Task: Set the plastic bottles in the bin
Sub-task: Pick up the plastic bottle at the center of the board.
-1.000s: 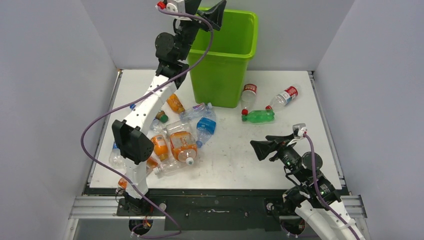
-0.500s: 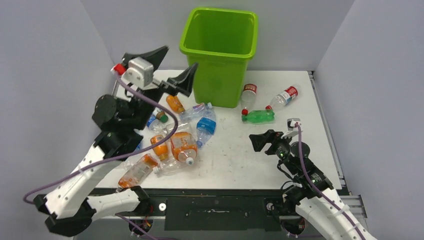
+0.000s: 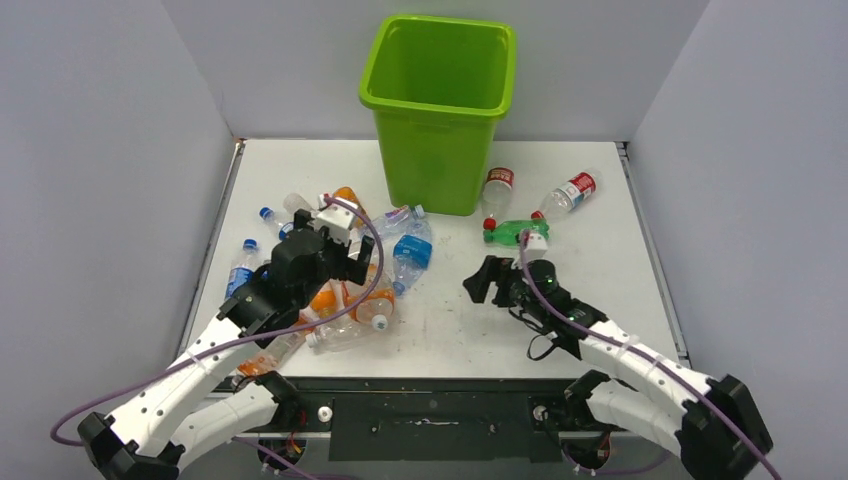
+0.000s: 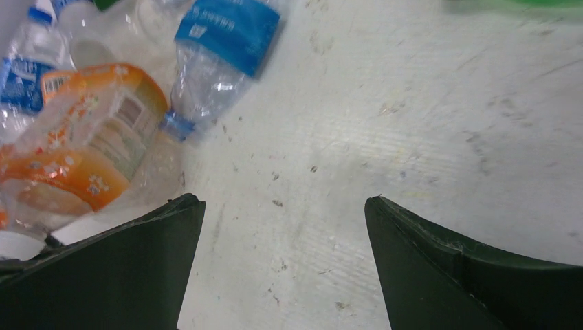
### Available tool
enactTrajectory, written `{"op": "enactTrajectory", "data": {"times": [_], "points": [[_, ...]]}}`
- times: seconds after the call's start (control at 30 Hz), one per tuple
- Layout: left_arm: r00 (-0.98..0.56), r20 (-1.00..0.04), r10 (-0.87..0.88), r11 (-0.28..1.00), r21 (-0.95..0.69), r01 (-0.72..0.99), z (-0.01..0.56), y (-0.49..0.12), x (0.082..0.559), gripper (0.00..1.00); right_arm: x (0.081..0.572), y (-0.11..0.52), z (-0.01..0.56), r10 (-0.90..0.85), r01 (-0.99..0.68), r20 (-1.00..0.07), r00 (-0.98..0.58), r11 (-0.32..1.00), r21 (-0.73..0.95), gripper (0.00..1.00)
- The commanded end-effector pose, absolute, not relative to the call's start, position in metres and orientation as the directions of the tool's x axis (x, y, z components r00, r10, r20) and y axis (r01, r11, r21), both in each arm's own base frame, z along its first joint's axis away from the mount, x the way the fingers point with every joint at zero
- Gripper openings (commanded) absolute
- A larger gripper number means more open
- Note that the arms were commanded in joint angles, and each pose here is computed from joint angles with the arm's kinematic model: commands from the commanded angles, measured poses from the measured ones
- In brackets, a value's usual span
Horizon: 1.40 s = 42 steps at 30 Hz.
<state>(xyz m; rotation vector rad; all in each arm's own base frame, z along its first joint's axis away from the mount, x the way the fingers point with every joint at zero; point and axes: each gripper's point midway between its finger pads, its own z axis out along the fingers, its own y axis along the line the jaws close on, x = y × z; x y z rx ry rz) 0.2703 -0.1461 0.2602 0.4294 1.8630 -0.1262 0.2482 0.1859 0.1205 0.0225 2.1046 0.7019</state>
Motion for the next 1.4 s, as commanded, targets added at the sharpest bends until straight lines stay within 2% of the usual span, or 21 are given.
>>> {"op": "enactTrajectory", "data": {"times": [0.0, 0.2, 0.4, 0.7, 0.93, 1.2, 1.37], "points": [[-0.251, -0.968, -0.02, 0.926, -0.113, 0.36, 0.282, -0.151, 0.267, 0.96, 0.247, 0.241, 0.136, 0.201, -0.369, -0.784, -0.587, 0.796, 0.481, 0.9], [-0.244, -0.946, -0.215, 0.928, -0.276, 0.252, 0.285, -0.128, 0.266, 0.96, 0.22, 0.307, 0.151, 0.141, -0.523, -0.841, -0.522, 0.726, 0.446, 0.9], [-0.09, -0.954, -0.286, 0.943, -0.297, 0.151, 0.301, -0.092, 0.256, 0.96, 0.19, 0.351, 0.17, 0.013, -0.612, -0.928, -0.372, 0.748, 0.256, 0.9], [-0.032, -0.958, -0.286, 0.949, -0.287, 0.132, 0.305, -0.081, 0.251, 0.96, 0.168, 0.394, 0.162, -0.089, -0.639, -0.911, -0.404, 0.74, 0.211, 0.91], [-0.038, -0.959, -0.279, 0.949, -0.282, 0.144, 0.304, -0.084, 0.251, 0.96, 0.166, 0.404, 0.145, -0.123, -0.617, -0.89, -0.44, 0.761, 0.2, 0.97], [-0.044, -0.96, -0.275, 0.947, -0.279, 0.158, 0.303, -0.087, 0.251, 0.96, 0.167, 0.407, 0.138, -0.134, -0.61, -0.884, -0.447, 0.769, 0.191, 0.71], [-0.04, -0.96, -0.278, 0.945, -0.281, 0.165, 0.304, -0.087, 0.25, 0.96, 0.164, 0.415, 0.141, -0.124, -0.634, -0.888, -0.443, 0.743, 0.212, 0.65]]}}
